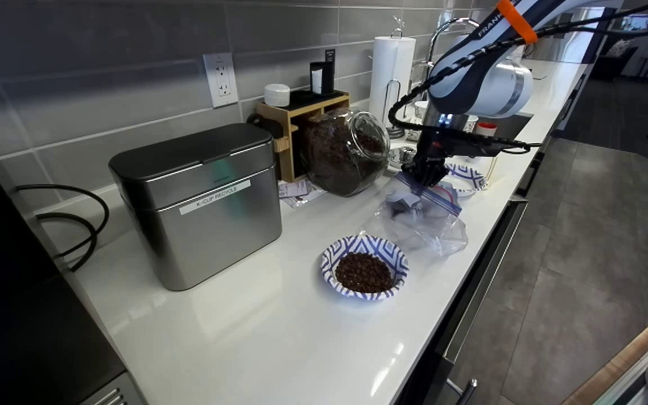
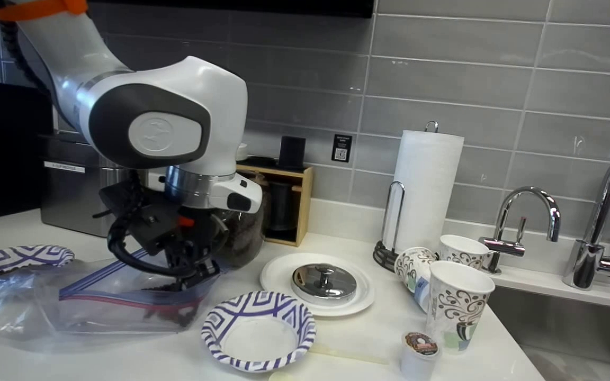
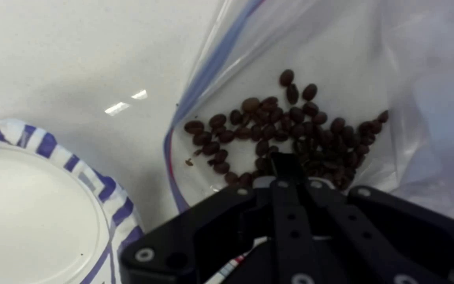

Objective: Place some of the clear bag contents on the empty paper plate

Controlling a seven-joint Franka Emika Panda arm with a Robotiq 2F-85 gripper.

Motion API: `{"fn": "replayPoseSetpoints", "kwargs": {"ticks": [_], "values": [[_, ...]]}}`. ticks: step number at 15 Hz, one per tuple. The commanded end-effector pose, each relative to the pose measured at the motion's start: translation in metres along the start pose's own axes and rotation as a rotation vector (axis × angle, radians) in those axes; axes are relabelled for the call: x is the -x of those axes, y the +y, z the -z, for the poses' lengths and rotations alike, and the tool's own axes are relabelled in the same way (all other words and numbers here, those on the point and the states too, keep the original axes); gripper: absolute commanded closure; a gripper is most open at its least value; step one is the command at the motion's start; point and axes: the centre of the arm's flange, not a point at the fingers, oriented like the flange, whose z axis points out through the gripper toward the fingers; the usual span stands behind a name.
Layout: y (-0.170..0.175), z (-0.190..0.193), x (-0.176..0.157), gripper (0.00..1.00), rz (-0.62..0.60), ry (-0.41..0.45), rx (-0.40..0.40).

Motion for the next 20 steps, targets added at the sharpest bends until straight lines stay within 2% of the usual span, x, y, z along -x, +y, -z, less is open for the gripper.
{"fn": "replayPoseSetpoints", "kwargs": {"ticks": [1,6,10,16,20], "values": [[0.010,0.018,0.008,1.00,-0.042,0.026,-0.080],[0.026,0.044,0.008,1.00,-0.082,0.058,-0.199],[0.042,0.076,0.015,1.00,-0.090,0.043,-0.289],[0.072,0.126,0.029,1.00,-0.096,0.038,-0.306],[0.084,0.136,0.034,1.00,-0.093,0.033,-0.300]]}}
